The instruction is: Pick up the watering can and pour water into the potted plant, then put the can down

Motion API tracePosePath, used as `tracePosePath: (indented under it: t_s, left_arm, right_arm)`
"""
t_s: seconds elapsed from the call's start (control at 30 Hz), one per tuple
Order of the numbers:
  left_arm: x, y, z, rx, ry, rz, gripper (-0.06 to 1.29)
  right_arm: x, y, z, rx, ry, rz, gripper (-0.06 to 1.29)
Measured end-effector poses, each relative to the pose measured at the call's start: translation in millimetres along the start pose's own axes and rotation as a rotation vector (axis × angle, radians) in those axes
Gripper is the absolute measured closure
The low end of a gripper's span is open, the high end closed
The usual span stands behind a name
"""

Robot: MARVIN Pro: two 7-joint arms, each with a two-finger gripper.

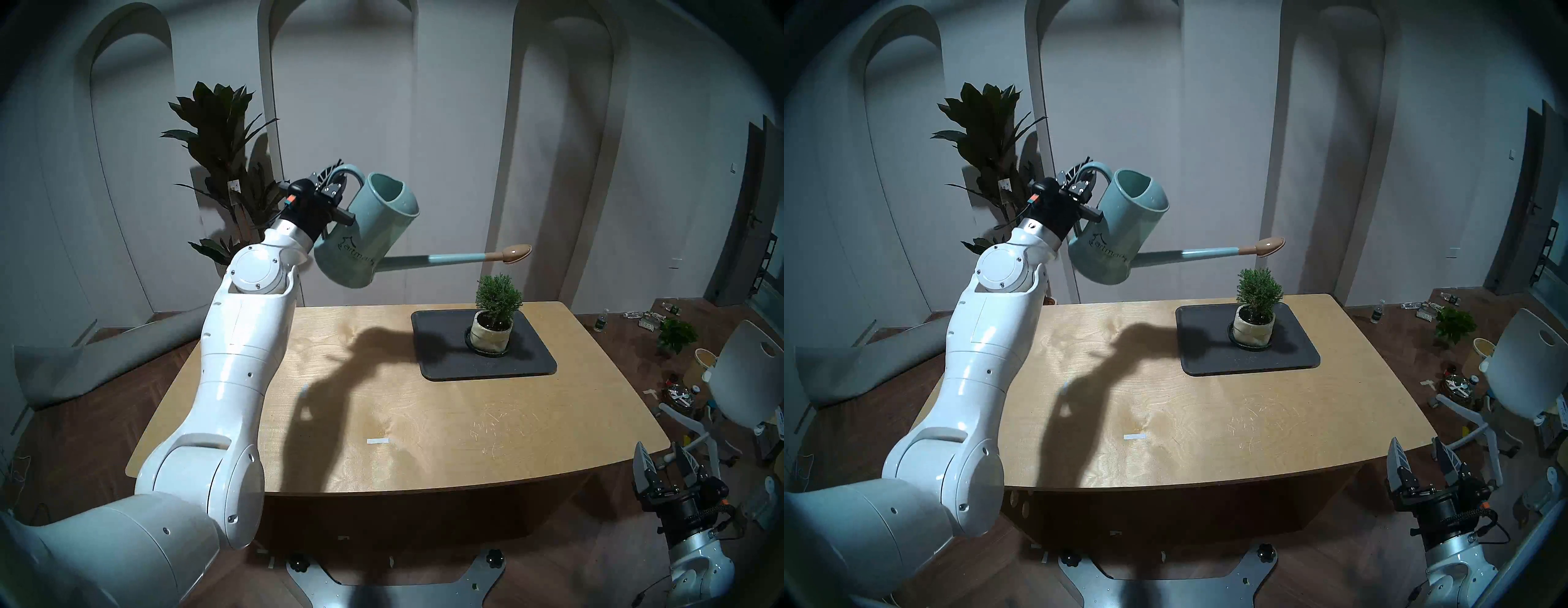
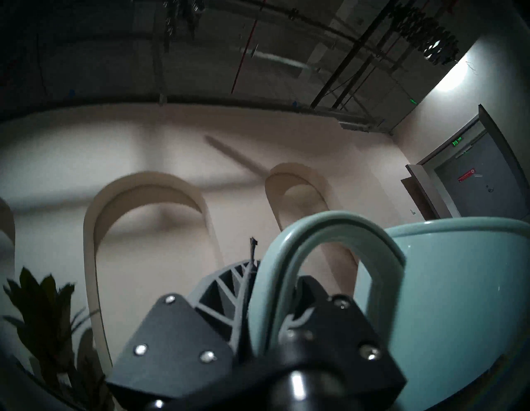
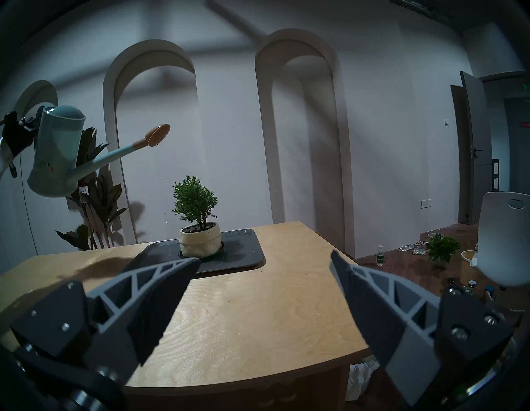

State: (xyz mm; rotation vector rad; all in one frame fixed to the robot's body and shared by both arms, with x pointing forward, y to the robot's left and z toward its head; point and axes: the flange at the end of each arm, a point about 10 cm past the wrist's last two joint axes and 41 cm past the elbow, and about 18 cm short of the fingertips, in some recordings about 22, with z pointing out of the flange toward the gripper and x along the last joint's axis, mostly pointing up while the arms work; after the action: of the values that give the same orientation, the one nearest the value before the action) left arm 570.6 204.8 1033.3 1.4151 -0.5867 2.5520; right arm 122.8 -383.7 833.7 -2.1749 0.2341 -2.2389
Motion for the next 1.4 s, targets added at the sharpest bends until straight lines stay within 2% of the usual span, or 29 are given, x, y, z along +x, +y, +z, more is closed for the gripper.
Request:
tracePosePath:
  t_s: [0.2,0.43,0.5,0.6,0.77,0.9,0.93,1.0,1.03,1.2,1.4]
  left_arm:
    - [-12.6,-13.4,-14.6,0.046,-0.093,-0.125,1.08]
    - [-17.2,-30.3,-29.0,0.093,-0.158,-0.248,1.08]
    - [-18.2,-40.2,-38.7,0.116,-0.187,-0.310,1.08]
    - [-18.6,-48.7,-48.1,0.134,-0.206,-0.356,1.08]
    - [-20.3,-70.0,-80.8,0.178,-0.240,-0.476,1.08]
    - [-24.7,-80.4,-108.4,0.205,-0.264,-0.559,1.08]
    - [-27.4,-83.5,-120.7,0.215,-0.274,-0.599,1.08]
    - [-28.6,-85.2,-129.2,0.220,-0.281,-0.627,1.08]
    - [-29.9,-86.8,-140.5,0.224,-0.287,-0.669,1.08]
    - [-28.2,-89.8,-164.4,0.233,-0.260,-0.755,1.08]
    - [-17.0,-91.0,-187.2,0.254,-0.148,-0.805,1.08]
  right_arm:
    - [-0.2,0,0.2,0.000,0.000,0.000,0.00]
    - [-0.5,0,0.3,-0.001,0.001,0.000,0.00]
    - [-0.5,0,0.4,-0.001,0.001,0.000,0.00]
    - [-0.6,0,0.5,0.000,0.001,0.000,0.00]
    - [-0.5,0,0.5,0.000,0.002,-0.001,0.00]
    - [-0.4,0,0.4,0.001,0.002,-0.001,0.00]
    - [-0.4,0,0.3,0.002,0.002,-0.002,0.00]
    - [-0.3,0,0.3,0.003,0.002,-0.002,0.00]
    - [-0.1,0,0.3,0.004,0.002,-0.002,0.00]
    - [0.3,0,0.2,0.005,0.003,-0.003,0.00]
    - [0.5,-1,-0.2,0.006,0.003,-0.003,0.00]
